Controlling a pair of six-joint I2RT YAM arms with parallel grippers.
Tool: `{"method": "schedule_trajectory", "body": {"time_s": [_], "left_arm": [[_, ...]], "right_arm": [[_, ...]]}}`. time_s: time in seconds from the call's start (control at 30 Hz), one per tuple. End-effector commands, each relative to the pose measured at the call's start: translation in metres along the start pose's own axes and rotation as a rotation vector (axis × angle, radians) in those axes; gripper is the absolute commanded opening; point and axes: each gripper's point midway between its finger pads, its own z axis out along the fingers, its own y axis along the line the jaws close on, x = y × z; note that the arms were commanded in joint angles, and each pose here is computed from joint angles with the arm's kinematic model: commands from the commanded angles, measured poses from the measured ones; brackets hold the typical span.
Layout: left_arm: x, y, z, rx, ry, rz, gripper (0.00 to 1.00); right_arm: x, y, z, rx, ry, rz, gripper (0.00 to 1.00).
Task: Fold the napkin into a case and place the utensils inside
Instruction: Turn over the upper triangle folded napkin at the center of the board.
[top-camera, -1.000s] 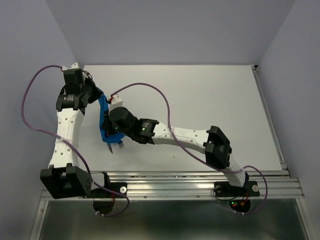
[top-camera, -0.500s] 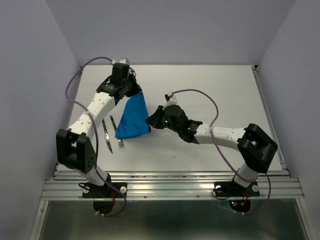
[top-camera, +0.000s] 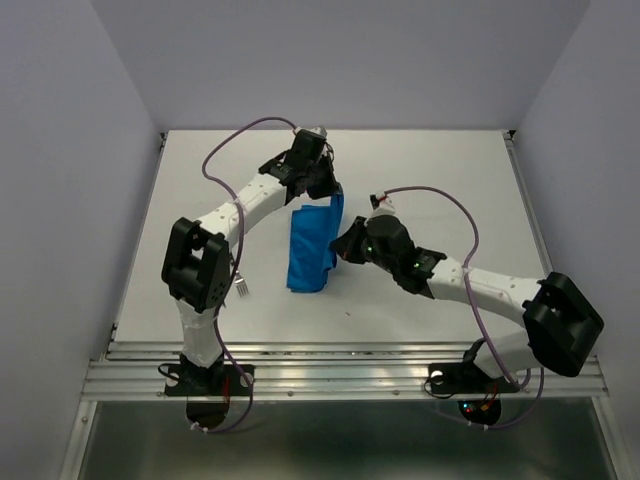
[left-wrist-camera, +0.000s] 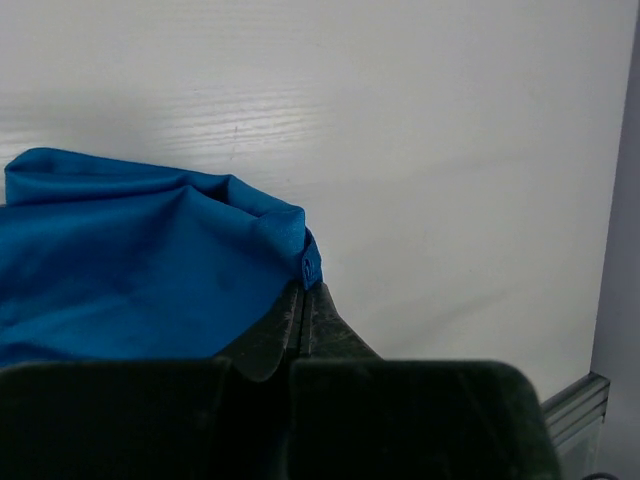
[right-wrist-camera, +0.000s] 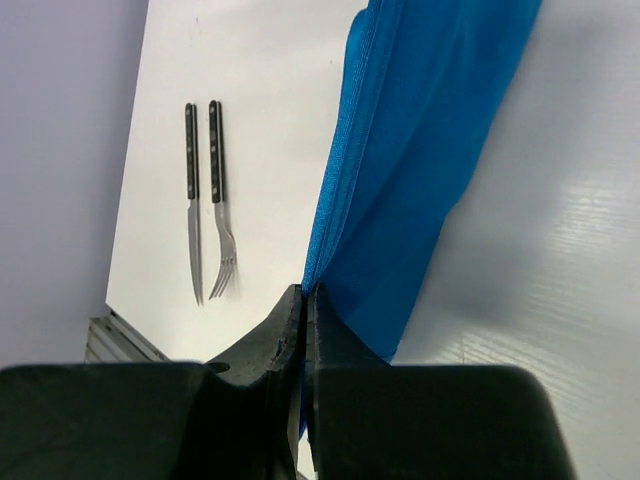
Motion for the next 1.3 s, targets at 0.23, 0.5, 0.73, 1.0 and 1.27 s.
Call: {"method": "schedule_trajectory", "body": {"time_s": [0.23,0.5,0.73,1.0,1.27], "left_arm": [[-0.128,0.025,-0.1,0.03,-0.33,0.033,0.0],[-0.18,0.115,-0.205,-0.144,-0.535,-0.051,0.0],[-0.203,0.127,-0.256,-0.187,-0.648,-0.05,0.0],[-0.181,0.076,-0.189,-0.056,-0.543,-0.001,0.0],[-0.091,0.02,-0.044,-0.015,-0.308,0.042,0.0]], "right_arm": [[-0.005,0.137,0.017,-0.28,0.094,-0.117,0.01],[0.032,0.228,0.071,-0.451,0.197,-0.163,0.01],[0.027,0.276,0.065,-0.577,0.194,-0.164,0.01],[0.033,0.203,0.05,-0.4,0.142,-0.157,0.01],[0.09,0.009,0.017,-0.029,0.213,-0.06,0.01]]}}
